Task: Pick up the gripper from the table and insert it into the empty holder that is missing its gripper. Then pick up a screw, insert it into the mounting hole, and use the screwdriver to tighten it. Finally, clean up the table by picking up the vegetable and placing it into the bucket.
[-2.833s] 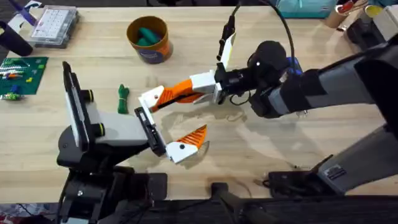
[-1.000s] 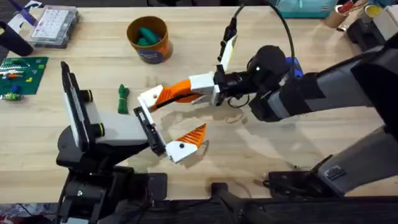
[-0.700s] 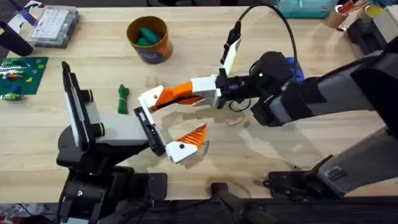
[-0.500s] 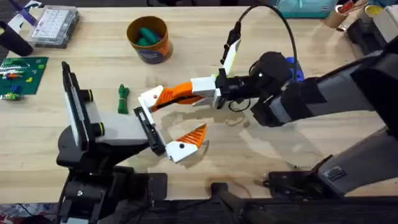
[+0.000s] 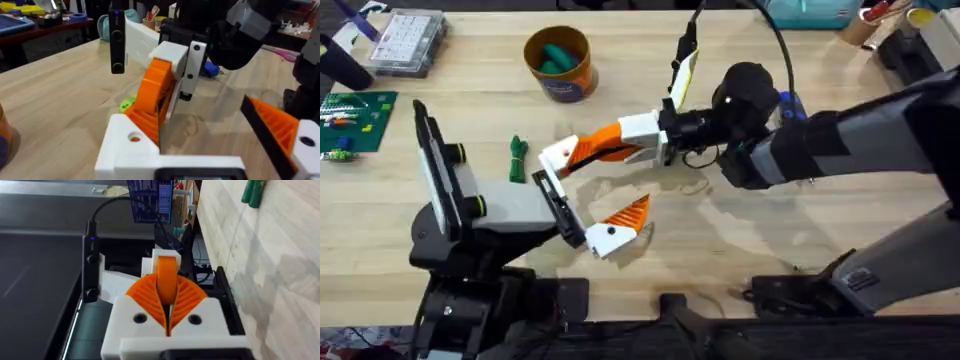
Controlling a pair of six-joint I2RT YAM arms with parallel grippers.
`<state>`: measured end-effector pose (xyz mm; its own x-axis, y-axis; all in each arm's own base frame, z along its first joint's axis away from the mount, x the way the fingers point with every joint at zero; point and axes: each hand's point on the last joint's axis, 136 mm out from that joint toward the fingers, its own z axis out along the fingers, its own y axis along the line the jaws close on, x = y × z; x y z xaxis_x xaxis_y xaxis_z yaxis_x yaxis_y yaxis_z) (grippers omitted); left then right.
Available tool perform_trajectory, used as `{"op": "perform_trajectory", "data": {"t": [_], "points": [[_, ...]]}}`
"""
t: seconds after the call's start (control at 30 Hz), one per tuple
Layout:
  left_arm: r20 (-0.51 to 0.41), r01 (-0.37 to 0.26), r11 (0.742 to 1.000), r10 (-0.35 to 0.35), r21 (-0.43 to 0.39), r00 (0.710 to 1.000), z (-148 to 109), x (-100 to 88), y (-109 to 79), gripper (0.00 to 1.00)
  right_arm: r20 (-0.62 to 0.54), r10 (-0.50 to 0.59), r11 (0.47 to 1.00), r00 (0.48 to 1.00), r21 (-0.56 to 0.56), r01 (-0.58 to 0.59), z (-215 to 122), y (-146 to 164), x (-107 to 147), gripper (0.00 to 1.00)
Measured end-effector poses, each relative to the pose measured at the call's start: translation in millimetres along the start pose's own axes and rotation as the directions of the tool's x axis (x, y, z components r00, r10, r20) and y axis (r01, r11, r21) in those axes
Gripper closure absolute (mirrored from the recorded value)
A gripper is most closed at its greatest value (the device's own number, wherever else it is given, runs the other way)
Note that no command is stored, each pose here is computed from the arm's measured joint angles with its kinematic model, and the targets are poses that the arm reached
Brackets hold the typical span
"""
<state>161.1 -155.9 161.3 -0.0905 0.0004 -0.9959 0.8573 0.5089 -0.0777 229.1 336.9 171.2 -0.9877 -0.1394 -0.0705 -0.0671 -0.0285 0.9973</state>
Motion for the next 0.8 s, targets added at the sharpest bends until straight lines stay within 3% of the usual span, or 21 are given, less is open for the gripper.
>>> {"op": "perform_trajectory", "data": {"t": [0.63, 0.7, 0.8], "points": [[0.000, 0.000, 1.000, 0.000, 0.000, 1.000, 0.0, -0.1, 0.0, 0.013, -0.001, -0.001, 1.000, 1.000, 0.001, 0.001, 0.0, -0.4, 0.1, 0.987], [0.000, 0.000, 1.000, 0.000, 0.000, 1.000, 0.0, 0.0, 0.1, 0.013, -0.002, 0.002, 1.000, 1.000, 0.002, -0.002, 0.0, -0.8, 0.4, 0.900], [-0.002, 0.001, 1.000, -0.001, 0.029, 1.000, 0.2, 0.4, -5.2, 0.013, -0.007, 0.000, 1.000, 1.000, 0.001, 0.000, 2.1, 0.0, 1.4, 0.502]]}}
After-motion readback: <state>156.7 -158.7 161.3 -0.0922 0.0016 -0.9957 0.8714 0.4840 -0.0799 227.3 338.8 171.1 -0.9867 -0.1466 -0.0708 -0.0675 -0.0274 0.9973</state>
